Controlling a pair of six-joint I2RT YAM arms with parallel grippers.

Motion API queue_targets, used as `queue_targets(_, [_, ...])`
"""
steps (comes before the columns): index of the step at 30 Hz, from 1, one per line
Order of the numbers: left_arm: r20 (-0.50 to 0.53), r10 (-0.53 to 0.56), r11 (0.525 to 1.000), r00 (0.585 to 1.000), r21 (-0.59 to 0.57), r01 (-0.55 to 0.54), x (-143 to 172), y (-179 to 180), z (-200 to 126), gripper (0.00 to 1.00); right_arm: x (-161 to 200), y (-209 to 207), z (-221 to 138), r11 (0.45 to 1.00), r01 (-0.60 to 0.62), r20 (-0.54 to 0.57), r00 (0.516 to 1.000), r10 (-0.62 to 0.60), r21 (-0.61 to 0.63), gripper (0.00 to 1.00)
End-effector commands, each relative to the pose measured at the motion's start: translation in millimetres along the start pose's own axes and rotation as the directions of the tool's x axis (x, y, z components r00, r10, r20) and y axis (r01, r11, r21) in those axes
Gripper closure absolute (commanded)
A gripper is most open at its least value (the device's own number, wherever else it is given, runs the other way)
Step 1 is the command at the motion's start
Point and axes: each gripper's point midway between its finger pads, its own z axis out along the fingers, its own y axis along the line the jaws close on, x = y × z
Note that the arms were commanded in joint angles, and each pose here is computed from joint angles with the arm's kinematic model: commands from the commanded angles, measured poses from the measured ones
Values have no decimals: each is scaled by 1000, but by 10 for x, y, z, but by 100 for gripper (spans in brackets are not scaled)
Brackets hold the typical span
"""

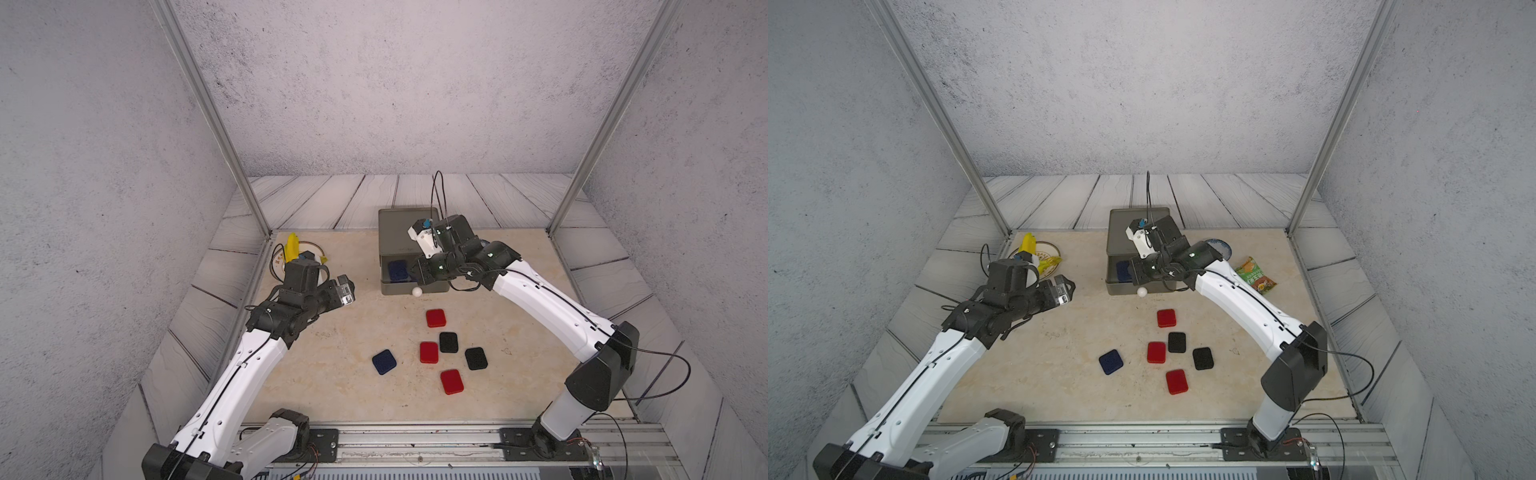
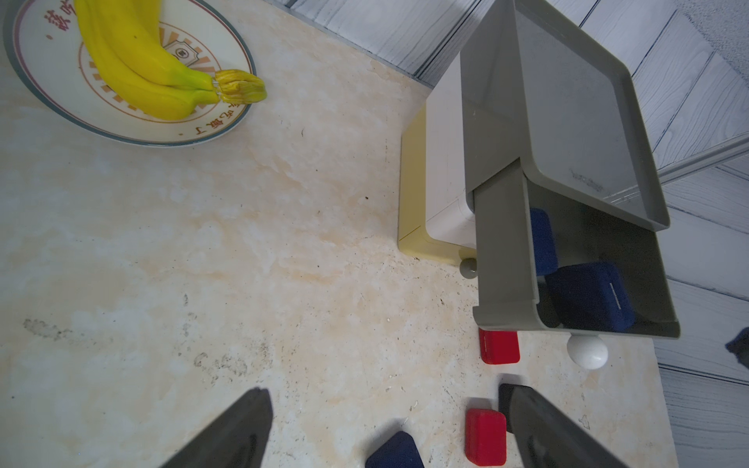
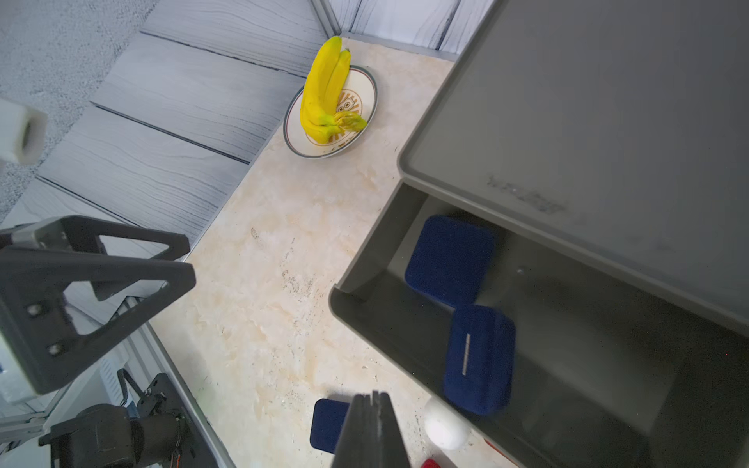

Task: Place the brooch boxes into the drawer by color
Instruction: Adjust the brooch box in the drawer.

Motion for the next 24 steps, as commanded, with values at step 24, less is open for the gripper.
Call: queue_targets(24, [-5, 23, 999, 1000, -35, -23, 24, 126, -15, 2, 209, -914, 300, 910, 57, -194, 981, 26, 412, 100])
